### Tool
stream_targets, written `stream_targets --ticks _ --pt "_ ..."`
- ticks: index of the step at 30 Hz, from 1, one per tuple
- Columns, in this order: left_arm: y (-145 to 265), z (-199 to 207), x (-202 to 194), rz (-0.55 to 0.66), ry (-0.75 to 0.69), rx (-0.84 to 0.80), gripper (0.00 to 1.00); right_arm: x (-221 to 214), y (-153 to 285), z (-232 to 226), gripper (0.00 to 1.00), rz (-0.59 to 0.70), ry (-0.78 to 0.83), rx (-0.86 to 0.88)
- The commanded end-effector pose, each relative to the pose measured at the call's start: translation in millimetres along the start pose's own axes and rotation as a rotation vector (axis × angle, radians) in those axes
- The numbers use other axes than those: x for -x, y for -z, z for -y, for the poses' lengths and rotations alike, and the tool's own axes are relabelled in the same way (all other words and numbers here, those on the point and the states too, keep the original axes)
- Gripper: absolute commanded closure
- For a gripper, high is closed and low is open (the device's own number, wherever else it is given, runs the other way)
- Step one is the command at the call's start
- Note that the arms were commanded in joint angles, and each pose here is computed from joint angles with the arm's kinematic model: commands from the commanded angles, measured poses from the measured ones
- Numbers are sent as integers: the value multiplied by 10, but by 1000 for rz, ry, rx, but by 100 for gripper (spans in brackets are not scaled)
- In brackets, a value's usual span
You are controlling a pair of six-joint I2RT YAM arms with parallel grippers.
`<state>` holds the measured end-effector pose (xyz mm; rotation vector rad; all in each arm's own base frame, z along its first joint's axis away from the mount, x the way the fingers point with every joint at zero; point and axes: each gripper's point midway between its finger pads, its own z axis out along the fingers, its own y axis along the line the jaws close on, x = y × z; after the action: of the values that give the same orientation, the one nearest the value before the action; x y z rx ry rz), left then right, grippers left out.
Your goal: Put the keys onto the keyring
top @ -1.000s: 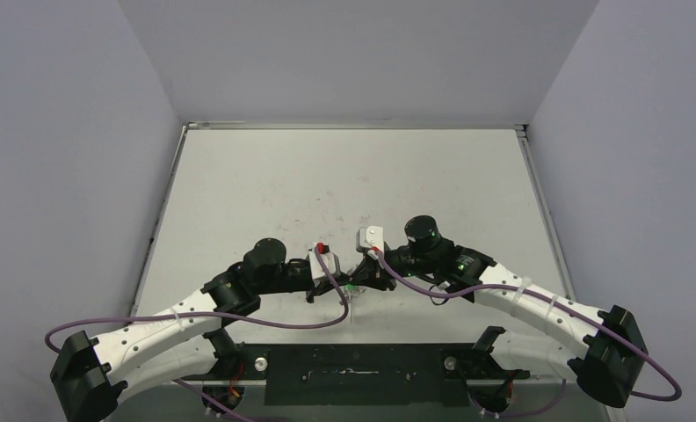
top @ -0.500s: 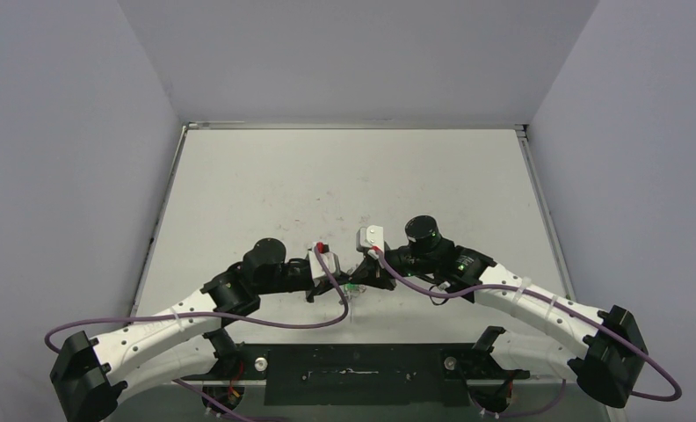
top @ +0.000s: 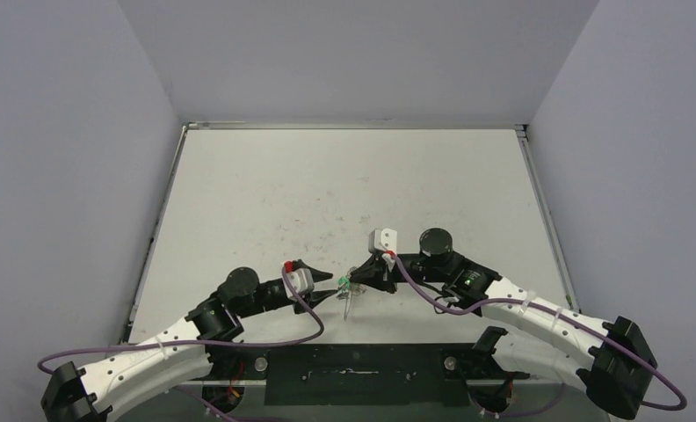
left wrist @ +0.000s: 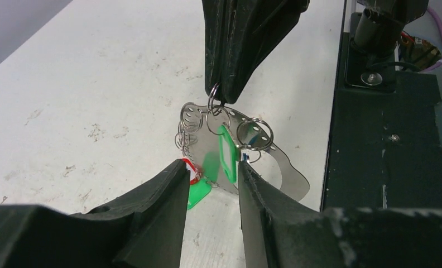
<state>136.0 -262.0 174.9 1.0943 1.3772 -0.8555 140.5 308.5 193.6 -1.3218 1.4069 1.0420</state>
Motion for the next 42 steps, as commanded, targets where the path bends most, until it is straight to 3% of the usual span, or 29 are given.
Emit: stream_targets --ticks 1,12,24,42 --pt "43 -63 370 198 -13 52 64 465 10 16 100 202 64 -18" --pt "60 28 556 311 -22 6 65 616 -9 -25 100 285 33 9" --pt "9 27 487 283 -9 -1 100 634 -1 -34 100 287 27 11" --pt "-49 25 127 133 -6 -5 100 729 8 -40 100 325 21 15"
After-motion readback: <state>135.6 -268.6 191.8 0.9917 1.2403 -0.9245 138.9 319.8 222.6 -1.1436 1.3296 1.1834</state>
